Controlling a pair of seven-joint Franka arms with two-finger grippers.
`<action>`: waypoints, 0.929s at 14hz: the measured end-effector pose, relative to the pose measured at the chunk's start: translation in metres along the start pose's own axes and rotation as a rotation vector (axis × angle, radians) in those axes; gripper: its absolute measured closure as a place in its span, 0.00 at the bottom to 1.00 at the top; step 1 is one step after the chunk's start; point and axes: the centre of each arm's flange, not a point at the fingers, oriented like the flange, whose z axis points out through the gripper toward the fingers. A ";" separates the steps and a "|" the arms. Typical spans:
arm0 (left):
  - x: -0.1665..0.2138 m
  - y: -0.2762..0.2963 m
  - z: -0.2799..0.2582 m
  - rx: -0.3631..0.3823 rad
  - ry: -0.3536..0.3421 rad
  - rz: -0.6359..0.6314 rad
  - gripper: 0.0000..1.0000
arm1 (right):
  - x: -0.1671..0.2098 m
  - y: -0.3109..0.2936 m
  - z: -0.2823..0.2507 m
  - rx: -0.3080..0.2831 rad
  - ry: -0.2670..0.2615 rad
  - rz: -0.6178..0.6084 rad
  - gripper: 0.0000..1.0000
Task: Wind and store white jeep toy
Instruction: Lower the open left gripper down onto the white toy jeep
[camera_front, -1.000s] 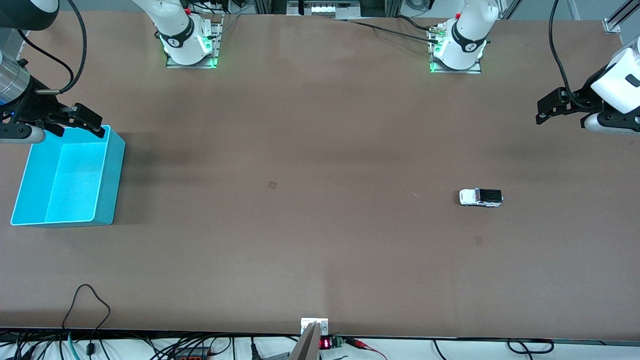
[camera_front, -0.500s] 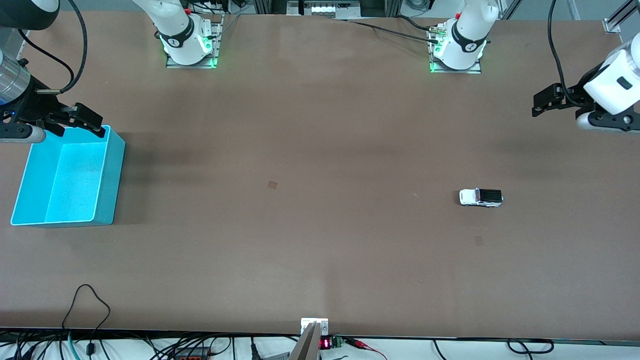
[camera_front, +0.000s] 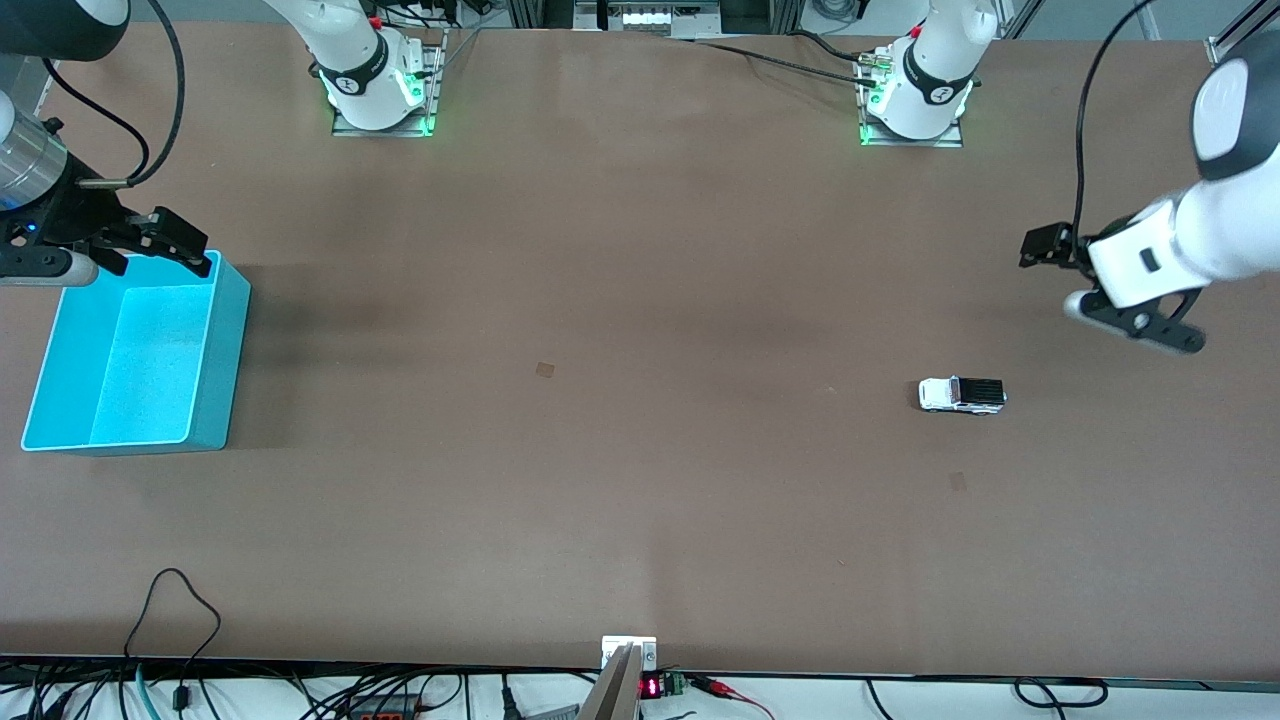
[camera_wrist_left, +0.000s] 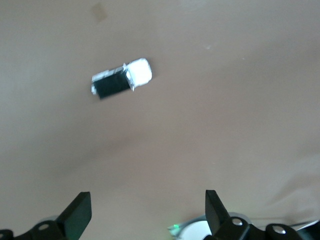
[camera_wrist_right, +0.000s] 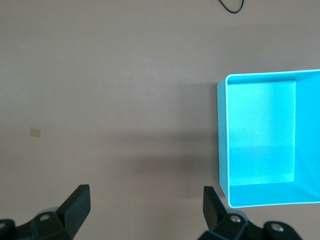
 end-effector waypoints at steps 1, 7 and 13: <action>0.009 -0.006 0.001 0.000 0.002 0.085 0.00 | 0.000 -0.001 0.000 -0.001 0.000 -0.002 0.00; 0.036 -0.052 0.044 0.047 0.003 0.539 0.00 | 0.000 -0.001 0.000 -0.001 0.001 -0.003 0.00; 0.054 -0.063 0.141 0.150 0.071 0.885 0.00 | 0.000 -0.002 0.000 -0.001 0.001 -0.004 0.00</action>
